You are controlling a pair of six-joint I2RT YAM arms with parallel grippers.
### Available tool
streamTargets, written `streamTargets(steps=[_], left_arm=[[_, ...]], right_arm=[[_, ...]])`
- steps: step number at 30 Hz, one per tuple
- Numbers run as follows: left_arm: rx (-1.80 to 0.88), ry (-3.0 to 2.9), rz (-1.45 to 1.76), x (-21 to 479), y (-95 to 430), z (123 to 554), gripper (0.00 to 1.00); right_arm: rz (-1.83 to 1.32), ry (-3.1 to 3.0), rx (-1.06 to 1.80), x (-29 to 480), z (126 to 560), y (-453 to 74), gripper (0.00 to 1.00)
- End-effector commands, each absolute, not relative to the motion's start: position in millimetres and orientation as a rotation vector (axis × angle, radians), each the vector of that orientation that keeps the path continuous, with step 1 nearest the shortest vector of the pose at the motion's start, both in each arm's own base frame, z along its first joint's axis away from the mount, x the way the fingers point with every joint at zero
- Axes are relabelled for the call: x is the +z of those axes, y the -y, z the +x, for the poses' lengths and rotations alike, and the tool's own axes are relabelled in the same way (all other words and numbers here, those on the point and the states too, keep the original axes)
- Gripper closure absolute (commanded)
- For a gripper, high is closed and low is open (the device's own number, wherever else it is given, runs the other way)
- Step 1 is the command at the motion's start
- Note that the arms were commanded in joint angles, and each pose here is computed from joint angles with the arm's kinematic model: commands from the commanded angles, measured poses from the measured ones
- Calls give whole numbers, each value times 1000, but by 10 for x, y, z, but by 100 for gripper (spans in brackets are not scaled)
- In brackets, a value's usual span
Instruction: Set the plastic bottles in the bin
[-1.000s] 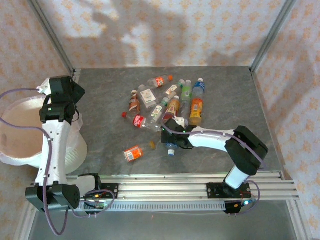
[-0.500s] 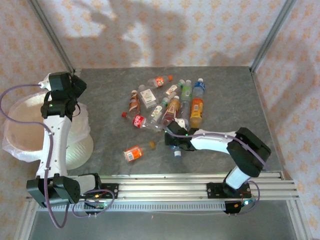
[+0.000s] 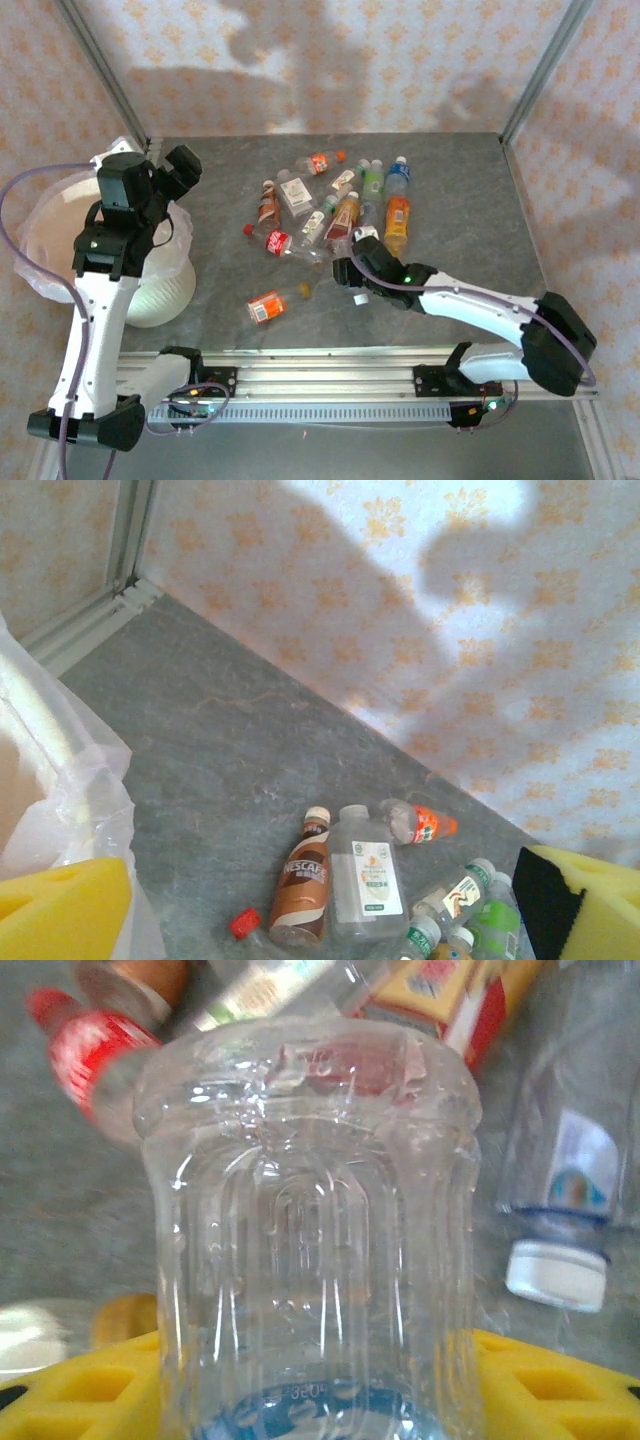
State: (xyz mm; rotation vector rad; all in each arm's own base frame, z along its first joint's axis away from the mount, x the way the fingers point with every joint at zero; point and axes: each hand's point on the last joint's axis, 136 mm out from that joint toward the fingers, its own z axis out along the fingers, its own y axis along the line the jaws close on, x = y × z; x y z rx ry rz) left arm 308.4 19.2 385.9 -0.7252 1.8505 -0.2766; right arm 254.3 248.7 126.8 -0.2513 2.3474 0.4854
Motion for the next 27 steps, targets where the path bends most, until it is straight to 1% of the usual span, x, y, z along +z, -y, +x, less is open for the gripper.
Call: streamTargets(steps=[1,4,6,8,10,12,14,18,21,25,27], left_arm=[[-201,-1895,-712,3805,-246,3014,0],[-202,-1909,-720,3832,-242,2993,0],[-275,-1912,-685,3931,-133,2986,0],[-417,-1904,-591,4089,92,2989,0],[-617,-1878,-460,4258,408,2995,0],[-862,-1812,-315,4440,773,2963,0],[-1004,-1764,-196,4528,1053,2886,0],[-1040,-1795,41,4403,1496,2635,0],[-1163,-1767,189,4368,1813,2464,0],[-1253,-1742,335,4288,2093,2334,0],[-1251,-1708,419,4305,2184,2295,0]], right_arm=[[-271,-2256,562,1591,2610,-2608,40],[-266,-2207,627,1800,2628,-2685,40],[-284,-2158,695,1949,2626,-2775,40],[-284,-2064,785,2228,2631,-2850,40],[-267,-1961,872,2527,2673,-2943,40],[-201,-1840,1006,2925,2770,-3014,41],[-134,-1704,1166,3372,2848,-3038,41],[-44,-1484,1361,3989,3018,-3015,41],[-41,-1386,1462,4381,3040,-2981,41],[-82,-1294,1604,4779,2909,-3015,41],[-100,-1248,1675,4932,2825,-3018,41]])
